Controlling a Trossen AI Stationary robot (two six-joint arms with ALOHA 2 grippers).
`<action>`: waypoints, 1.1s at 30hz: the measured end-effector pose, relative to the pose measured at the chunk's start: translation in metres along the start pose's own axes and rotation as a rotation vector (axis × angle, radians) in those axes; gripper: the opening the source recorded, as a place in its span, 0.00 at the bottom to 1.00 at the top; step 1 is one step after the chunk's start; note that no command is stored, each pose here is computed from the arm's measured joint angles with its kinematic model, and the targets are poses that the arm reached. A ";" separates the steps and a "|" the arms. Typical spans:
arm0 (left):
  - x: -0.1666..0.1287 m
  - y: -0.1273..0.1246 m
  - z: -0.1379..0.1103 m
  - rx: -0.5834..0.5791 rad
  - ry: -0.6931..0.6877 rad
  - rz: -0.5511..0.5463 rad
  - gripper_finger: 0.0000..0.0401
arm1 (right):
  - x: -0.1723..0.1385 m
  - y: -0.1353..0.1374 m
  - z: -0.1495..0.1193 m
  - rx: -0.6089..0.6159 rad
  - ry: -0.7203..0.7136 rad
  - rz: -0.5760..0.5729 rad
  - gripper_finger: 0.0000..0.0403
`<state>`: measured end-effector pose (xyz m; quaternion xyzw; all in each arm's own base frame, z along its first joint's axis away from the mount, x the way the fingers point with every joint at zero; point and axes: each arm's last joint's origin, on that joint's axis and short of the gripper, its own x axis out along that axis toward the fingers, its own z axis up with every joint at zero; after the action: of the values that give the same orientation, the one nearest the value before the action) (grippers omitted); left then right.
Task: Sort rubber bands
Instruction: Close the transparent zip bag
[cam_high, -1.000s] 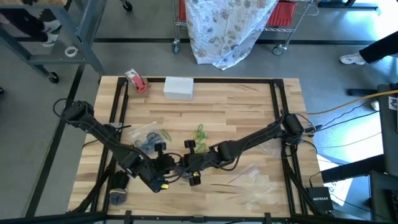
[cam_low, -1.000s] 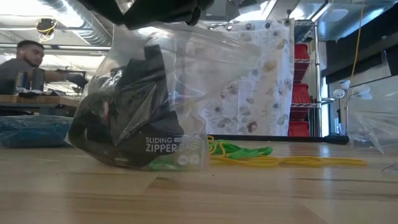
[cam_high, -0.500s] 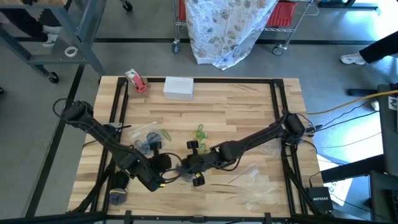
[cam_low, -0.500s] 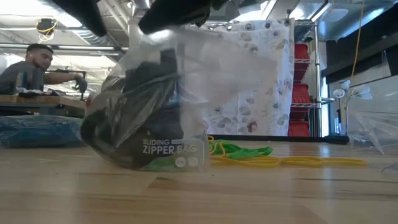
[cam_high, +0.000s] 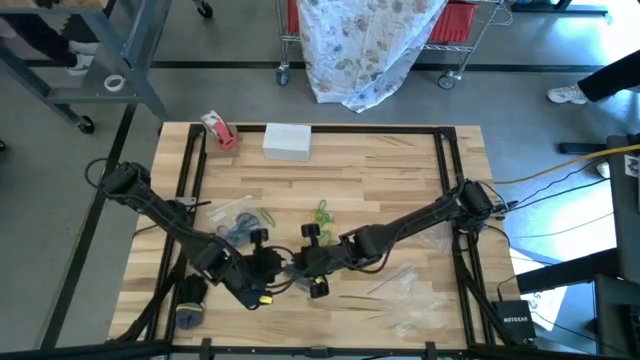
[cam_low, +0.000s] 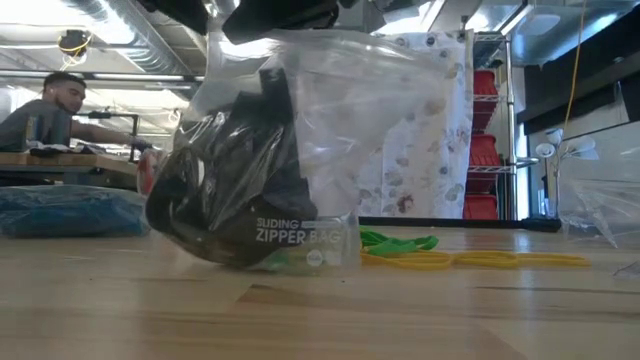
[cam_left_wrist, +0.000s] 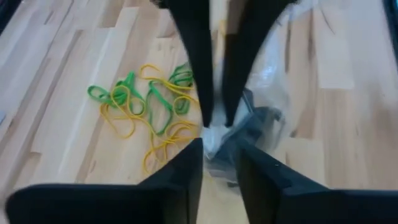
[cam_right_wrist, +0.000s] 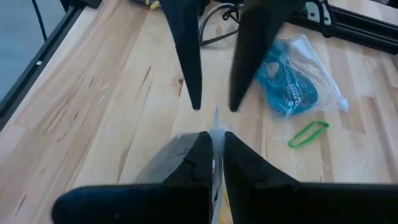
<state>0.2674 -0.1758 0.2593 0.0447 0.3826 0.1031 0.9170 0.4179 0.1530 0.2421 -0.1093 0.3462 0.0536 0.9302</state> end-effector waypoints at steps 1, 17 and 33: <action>0.002 0.001 0.001 -0.008 0.002 0.006 0.24 | 0.000 0.000 0.000 0.000 -0.001 0.000 0.04; 0.014 0.007 0.002 -0.033 -0.006 -0.022 0.02 | 0.000 0.000 0.000 0.000 0.000 -0.001 0.04; 0.012 0.004 0.001 -0.024 -0.013 -0.016 0.00 | -0.014 -0.004 0.007 0.063 -0.022 0.009 0.35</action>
<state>0.2750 -0.1690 0.2524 0.0313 0.3756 0.1001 0.9208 0.4119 0.1506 0.2571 -0.0779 0.3377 0.0479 0.9368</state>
